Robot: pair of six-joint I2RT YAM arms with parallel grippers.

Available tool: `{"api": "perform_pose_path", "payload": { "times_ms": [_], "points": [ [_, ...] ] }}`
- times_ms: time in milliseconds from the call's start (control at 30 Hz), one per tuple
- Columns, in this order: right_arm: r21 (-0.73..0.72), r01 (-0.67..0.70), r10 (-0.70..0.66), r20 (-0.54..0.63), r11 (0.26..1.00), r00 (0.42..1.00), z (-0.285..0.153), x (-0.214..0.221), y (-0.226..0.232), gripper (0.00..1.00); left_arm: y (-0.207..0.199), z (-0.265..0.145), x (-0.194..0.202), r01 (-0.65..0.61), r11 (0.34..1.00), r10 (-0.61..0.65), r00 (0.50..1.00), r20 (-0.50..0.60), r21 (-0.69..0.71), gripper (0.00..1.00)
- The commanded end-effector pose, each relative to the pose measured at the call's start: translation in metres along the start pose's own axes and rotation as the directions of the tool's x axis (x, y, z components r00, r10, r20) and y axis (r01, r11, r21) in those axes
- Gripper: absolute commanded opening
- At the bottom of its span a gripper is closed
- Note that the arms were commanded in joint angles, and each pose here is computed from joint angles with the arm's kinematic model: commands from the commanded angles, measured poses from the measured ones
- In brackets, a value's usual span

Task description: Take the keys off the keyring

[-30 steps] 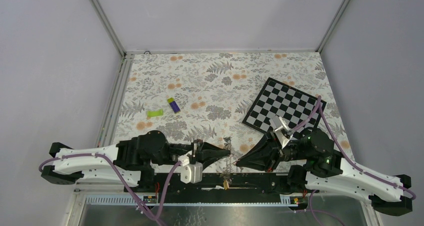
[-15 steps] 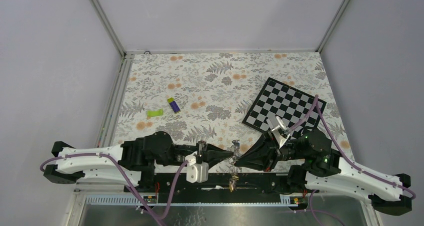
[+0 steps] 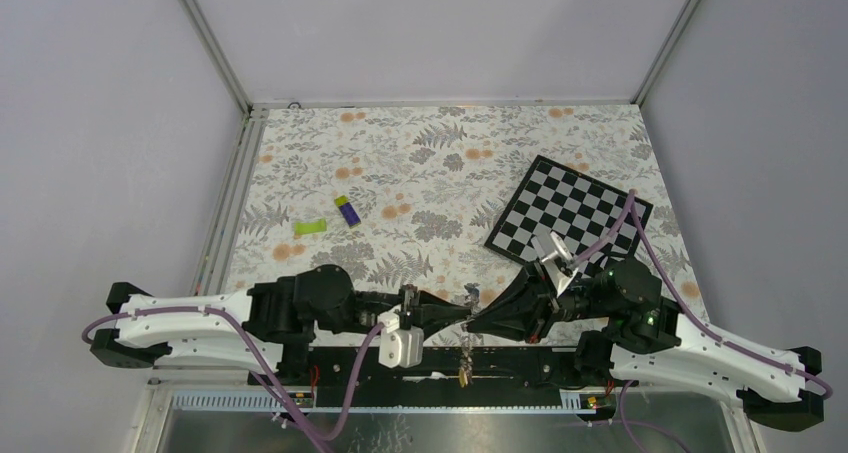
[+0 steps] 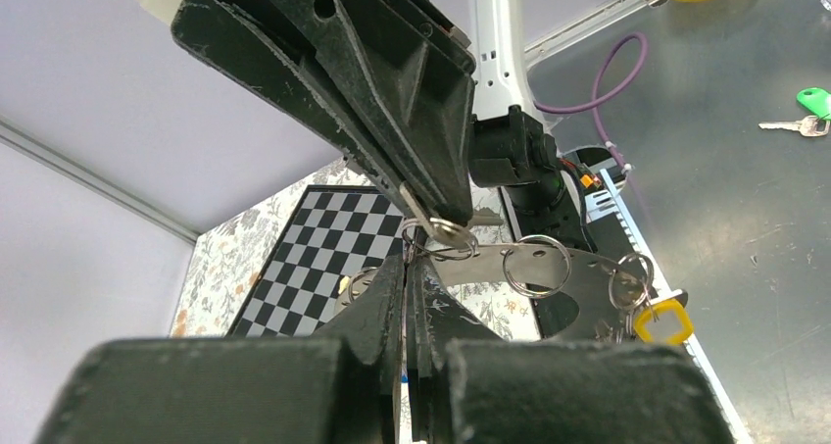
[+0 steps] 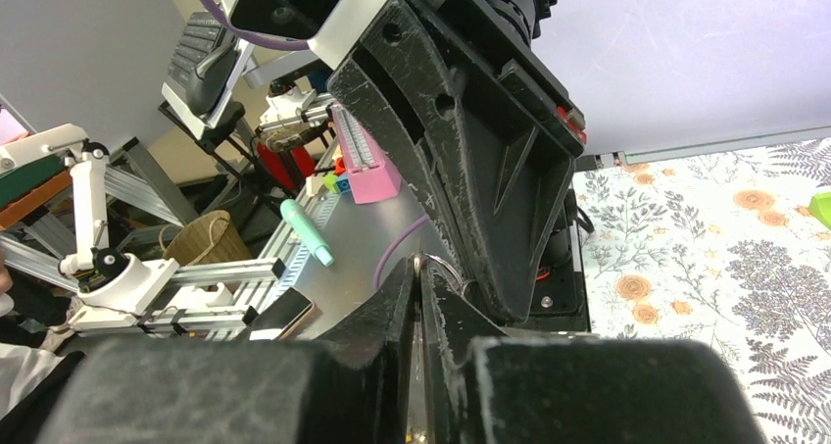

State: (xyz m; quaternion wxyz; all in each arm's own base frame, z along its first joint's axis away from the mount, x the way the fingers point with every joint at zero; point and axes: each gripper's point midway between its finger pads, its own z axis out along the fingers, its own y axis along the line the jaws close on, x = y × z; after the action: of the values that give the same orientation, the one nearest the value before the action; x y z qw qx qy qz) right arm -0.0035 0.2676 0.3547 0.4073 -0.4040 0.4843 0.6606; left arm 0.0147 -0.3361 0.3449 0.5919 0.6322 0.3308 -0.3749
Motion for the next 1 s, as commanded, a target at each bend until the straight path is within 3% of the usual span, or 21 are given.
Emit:
{"api": "perform_pose_path", "payload": {
  "times_ms": [0, 67, 267, 467, 967],
  "points": [
    [-0.066, 0.058, -0.054, 0.049, 0.996, 0.997, 0.004, -0.027, 0.017, 0.12, 0.015, 0.005, -0.012, -0.004, 0.998, 0.008, 0.998, 0.058, -0.067, 0.0],
    [-0.064, 0.058, -0.056, 0.03, 0.996, 0.998, 0.006, -0.027, 0.017, 0.13, 0.014, 0.006, -0.008, -0.002, 0.997, 0.007, 0.998, 0.058, -0.077, 0.0],
    [-0.022, 0.075, -0.076, -0.063, 0.997, 0.995, 0.006, -0.025, 0.012, 0.27, 0.018, 0.005, 0.003, 0.0, 0.989, 0.011, 0.997, 0.074, -0.145, 0.0],
    [0.015, 0.075, -0.072, -0.134, 0.997, 0.988, 0.002, -0.029, 0.011, 0.33, 0.027, -0.001, 0.005, -0.017, 0.971, 0.049, 0.99, 0.131, -0.238, 0.0],
    [-0.021, -0.044, 0.038, -0.241, 0.999, 0.97, 0.024, -0.024, 0.014, 0.38, 0.053, -0.014, 0.014, -0.037, 0.892, 0.125, 0.978, 0.168, -0.45, 0.0]
  ]
}}
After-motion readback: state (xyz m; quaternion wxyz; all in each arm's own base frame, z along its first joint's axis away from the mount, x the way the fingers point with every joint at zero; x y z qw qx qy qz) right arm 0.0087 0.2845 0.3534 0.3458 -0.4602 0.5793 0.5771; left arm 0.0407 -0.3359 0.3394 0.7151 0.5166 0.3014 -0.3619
